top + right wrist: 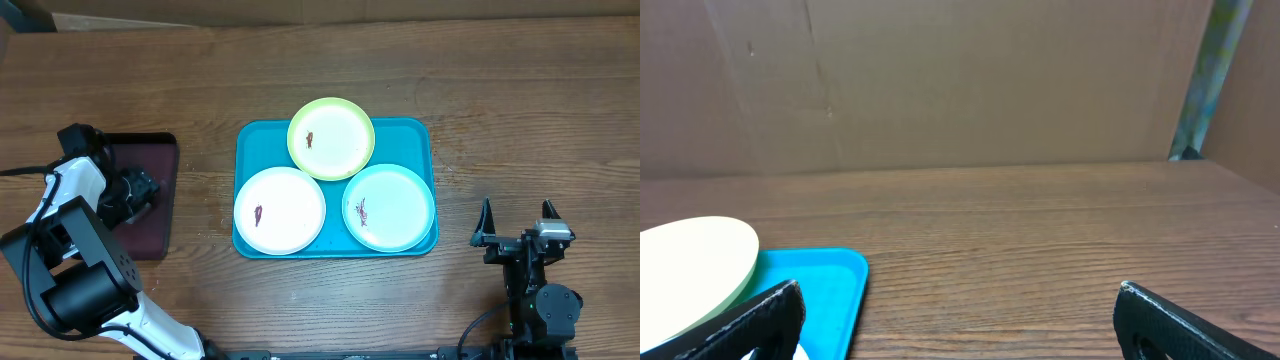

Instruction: Clean dirty plates on tray and stack at the side

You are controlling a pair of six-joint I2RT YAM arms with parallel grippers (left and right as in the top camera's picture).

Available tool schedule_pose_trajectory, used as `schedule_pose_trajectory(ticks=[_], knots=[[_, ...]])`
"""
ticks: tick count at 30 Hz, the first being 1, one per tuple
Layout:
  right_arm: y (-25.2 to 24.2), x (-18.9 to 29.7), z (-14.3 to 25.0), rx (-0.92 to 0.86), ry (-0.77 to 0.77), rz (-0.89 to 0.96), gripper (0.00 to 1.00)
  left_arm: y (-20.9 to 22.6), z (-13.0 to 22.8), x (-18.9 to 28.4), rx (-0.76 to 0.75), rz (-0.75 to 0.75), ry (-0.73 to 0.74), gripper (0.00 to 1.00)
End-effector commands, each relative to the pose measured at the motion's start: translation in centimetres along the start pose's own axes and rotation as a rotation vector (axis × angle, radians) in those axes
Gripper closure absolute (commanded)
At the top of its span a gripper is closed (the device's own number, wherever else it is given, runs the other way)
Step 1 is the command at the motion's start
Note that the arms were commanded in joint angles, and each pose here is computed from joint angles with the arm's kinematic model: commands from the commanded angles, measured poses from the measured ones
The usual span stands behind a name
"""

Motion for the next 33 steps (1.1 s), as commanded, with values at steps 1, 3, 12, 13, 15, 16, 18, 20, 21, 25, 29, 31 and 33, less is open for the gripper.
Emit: schedule_pose_trajectory(ticks=[1, 3, 12, 13, 15, 16, 18, 20, 21, 25, 29, 31, 33], knots=[[0.1, 0.0, 0.2, 0.001, -0.005, -0.007, 0.00, -0.5, 0.3, -0.4, 0.003, 0.048, 0.043, 0.30], [0.1, 0.0, 0.2, 0.001, -0.005, -0.007, 0.00, -0.5, 0.3, -0.4, 0.005, 0.045, 0.047, 0.51], [0.1, 0.0, 0.2, 0.001, -0.005, -0.007, 0.00, -0.6, -0.1, -0.4, 0.006, 0.050, 0.021, 0.59], [0.1, 0.0, 0.2, 0.001, -0.004, -0.007, 0.00, -0.6, -0.2, -0.4, 0.006, 0.053, 0.016, 0.11], [0.1, 0.0, 0.2, 0.001, -0.004, -0.007, 0.00, -0.7, -0.6, -0.4, 0.006, 0.060, -0.006, 0.00], [0.1, 0.0, 0.2, 0.001, -0.005, -0.007, 0.00, -0.8, -0.8, -0.3, 0.002, 0.064, -0.024, 0.00], [0.1, 0.0, 0.2, 0.001, -0.004, -0.007, 0.00, -0.8, -1.4, -0.3, 0.004, 0.054, -0.062, 0.00], [0.1, 0.0, 0.2, 0.001, -0.004, -0.007, 0.00, -0.6, -1.9, -0.3, 0.006, 0.031, -0.093, 0.00], [0.1, 0.0, 0.2, 0.001, -0.004, -0.007, 0.00, -0.5, -2.0, -0.3, 0.007, 0.018, -0.105, 0.00], [0.1, 0.0, 0.2, 0.001, -0.004, -0.007, 0.00, -0.5, -2.6, -0.4, 0.011, 0.004, -0.142, 0.08], [0.1, 0.0, 0.2, 0.001, -0.004, -0.007, 0.00, -0.6, -2.8, -0.5, 0.012, 0.011, -0.162, 0.41], [0.1, 0.0, 0.2, 0.001, -0.004, -0.007, 0.00, -0.6, -2.8, -0.7, 0.012, 0.012, -0.170, 0.69], [0.1, 0.0, 0.2, 0.001, -0.004, -0.007, 0.00, -0.5, -2.7, -0.9, 0.013, 0.007, -0.172, 0.85]])
Point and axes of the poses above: each gripper's point midway between its finger pads, its own x axis back along the fingers, its own y axis along the line the jaws close on, z = x × y, the point moved 8 cm from there along x, back along the fingers, and after that the axes turned 2 degrees about x, right-handed, at the moved point
